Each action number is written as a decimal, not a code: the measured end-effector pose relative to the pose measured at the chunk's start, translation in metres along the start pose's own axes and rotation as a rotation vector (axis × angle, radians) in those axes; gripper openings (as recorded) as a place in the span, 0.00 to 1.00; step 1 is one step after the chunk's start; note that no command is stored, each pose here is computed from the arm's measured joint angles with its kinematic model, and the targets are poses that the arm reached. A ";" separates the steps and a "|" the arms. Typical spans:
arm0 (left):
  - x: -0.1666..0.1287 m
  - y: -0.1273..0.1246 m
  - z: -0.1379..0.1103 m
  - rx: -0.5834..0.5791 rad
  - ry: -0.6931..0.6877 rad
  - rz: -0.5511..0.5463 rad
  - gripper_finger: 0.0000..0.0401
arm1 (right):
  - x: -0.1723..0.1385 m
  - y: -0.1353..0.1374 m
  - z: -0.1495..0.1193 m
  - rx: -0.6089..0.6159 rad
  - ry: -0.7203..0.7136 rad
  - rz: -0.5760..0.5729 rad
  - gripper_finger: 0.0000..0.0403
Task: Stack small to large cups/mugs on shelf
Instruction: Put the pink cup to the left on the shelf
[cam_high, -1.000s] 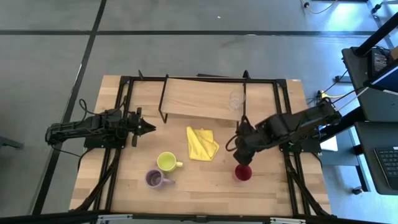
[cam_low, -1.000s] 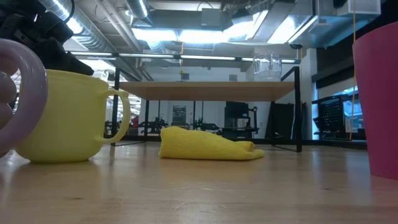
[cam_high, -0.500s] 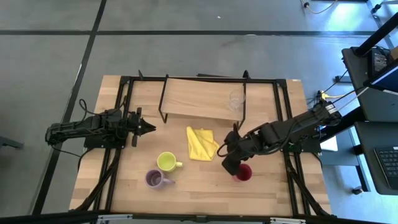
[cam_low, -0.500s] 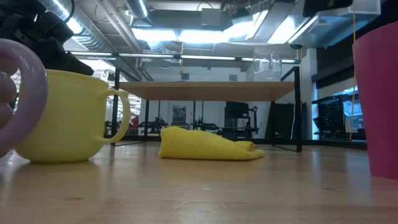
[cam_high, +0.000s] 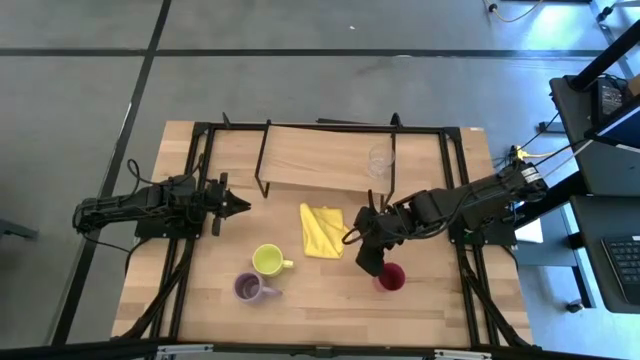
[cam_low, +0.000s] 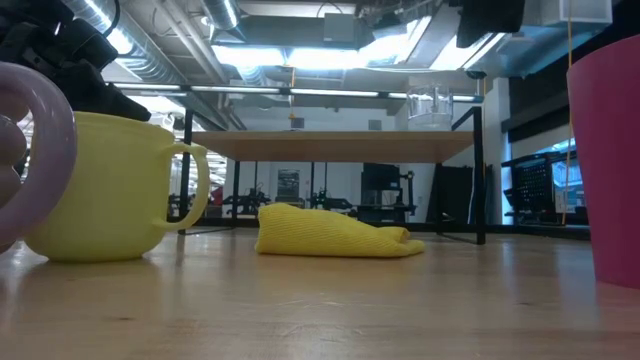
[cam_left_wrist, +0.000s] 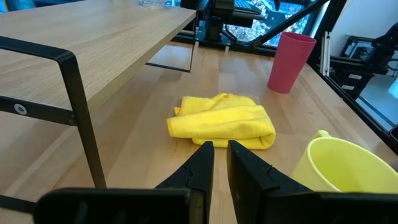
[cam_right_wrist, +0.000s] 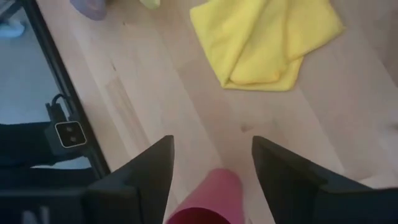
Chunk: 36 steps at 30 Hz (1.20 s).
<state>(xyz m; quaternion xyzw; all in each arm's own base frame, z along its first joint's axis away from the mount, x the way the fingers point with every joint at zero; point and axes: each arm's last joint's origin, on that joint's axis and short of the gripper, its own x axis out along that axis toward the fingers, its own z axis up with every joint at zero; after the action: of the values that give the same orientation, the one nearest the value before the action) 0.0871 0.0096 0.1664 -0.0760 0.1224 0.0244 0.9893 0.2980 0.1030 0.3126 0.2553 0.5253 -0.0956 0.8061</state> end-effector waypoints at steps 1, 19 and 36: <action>0.000 0.000 0.000 0.000 0.000 0.000 0.10 | 0.000 -0.001 0.001 -0.008 0.005 0.004 0.54; 0.000 0.000 0.000 0.000 0.000 0.000 0.10 | -0.008 -0.009 -0.044 -0.076 0.286 -0.236 0.54; 0.000 0.000 0.000 0.000 0.000 0.000 0.10 | -0.009 0.001 -0.056 0.009 0.246 -0.256 0.54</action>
<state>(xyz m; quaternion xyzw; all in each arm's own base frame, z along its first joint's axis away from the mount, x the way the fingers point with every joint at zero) 0.0871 0.0096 0.1664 -0.0760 0.1224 0.0243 0.9893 0.2495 0.1317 0.3030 0.1997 0.6479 -0.1680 0.7156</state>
